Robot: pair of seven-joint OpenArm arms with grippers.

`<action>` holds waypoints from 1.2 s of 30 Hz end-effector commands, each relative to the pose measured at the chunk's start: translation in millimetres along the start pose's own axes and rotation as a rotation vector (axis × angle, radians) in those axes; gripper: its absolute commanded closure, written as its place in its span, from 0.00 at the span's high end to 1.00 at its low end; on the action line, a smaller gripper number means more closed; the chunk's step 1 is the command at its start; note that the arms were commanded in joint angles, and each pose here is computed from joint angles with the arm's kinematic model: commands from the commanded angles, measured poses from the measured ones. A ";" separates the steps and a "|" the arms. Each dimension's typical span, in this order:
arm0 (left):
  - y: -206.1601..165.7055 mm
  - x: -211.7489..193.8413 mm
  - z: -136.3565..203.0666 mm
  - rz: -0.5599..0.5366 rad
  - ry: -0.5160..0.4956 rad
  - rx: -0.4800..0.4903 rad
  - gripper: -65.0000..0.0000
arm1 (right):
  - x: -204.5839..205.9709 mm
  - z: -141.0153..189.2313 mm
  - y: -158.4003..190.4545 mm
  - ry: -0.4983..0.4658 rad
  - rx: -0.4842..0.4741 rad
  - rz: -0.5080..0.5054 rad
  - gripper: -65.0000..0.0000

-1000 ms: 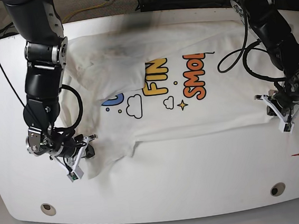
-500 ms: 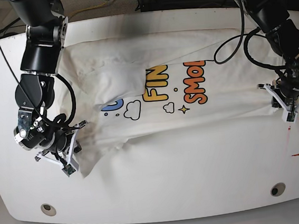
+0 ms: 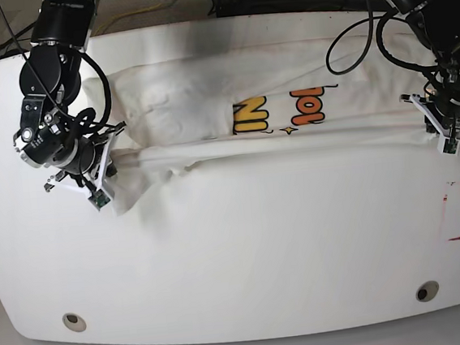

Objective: Fold the T-shirt properly
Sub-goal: 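Lift the hem with both grippers and fold it over toward the shoulders, then lower the folded hem onto the shoulder edge and release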

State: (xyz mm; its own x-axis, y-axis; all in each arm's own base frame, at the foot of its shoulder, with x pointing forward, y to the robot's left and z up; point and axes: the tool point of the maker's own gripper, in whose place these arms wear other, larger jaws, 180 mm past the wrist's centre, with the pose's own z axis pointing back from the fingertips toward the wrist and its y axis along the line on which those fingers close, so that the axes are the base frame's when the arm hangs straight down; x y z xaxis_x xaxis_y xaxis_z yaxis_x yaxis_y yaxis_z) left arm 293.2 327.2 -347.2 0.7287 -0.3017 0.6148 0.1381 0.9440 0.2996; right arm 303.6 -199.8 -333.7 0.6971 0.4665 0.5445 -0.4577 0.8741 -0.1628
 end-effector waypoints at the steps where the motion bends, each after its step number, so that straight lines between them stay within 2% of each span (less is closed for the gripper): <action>1: 11.7 -0.4 15.2 -0.043 0.013 0.053 0.00 | -14.3 4.7 1.0 0.028 -0.010 0.008 0.00; 3: 12.1 -7.6 21.1 -0.060 0.050 0.064 0.02 | -25.7 3.1 7.9 0.052 0.007 0.003 0.00; 4: 12.3 -10.9 24.7 -0.069 0.068 0.071 0.07 | -34.8 1.6 12.9 0.072 0.019 -0.002 0.00; 7: 11.4 -23.6 31.0 -0.087 0.118 0.080 0.25 | -49.0 -1.6 24.6 0.099 0.046 -0.016 0.00; 9: 9.5 -36.3 34.2 -0.093 0.154 0.077 0.41 | -59.3 -5.9 32.6 0.125 0.069 -0.033 0.00; 10: 8.2 -41.1 34.9 -0.095 0.167 0.073 0.47 | -61.8 -7.1 33.5 0.131 0.074 -0.039 0.03; 12: 4.3 -54.5 37.3 -0.104 0.199 0.062 0.58 | -70.7 -8.5 37.2 0.152 0.085 -0.047 0.19; 15: 9.5 -66.1 42.9 -0.133 0.235 0.066 0.60 | -73.7 0.9 29.1 0.143 0.054 -0.066 0.39; 19: 12.6 -60.1 53.4 -0.145 0.231 0.079 0.60 | -69.7 23.8 9.6 0.100 -0.037 -0.085 0.59; 22: 21.7 -51.9 69.6 -0.174 0.211 0.106 0.60 | -66.3 29.0 5.1 0.085 -0.057 -0.085 0.60; 24: 18.0 -44.1 74.9 -0.185 0.184 0.089 0.60 | -62.6 29.1 5.7 0.069 -0.049 -0.090 0.60; 29: 9.5 -31.0 75.7 -0.193 0.141 0.023 0.60 | -42.8 28.7 18.9 -0.027 0.037 -0.112 0.60; 34: 5.0 -13.6 71.6 -0.156 0.083 -0.005 0.60 | -25.1 29.3 34.9 -0.113 0.126 -0.135 0.60; 36: -9.5 -12.5 63.5 -0.124 0.072 -0.042 0.60 | -18.2 24.9 45.6 -0.141 0.162 -0.167 0.60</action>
State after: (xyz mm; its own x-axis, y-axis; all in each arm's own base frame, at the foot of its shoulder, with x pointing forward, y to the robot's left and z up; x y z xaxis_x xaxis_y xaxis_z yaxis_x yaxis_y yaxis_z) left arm 230.9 323.6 -313.1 0.7728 -0.4160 0.4792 0.2601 0.8965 0.3587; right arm 247.4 -185.2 -339.0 0.7219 0.3181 0.6146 -0.4270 0.9036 0.0339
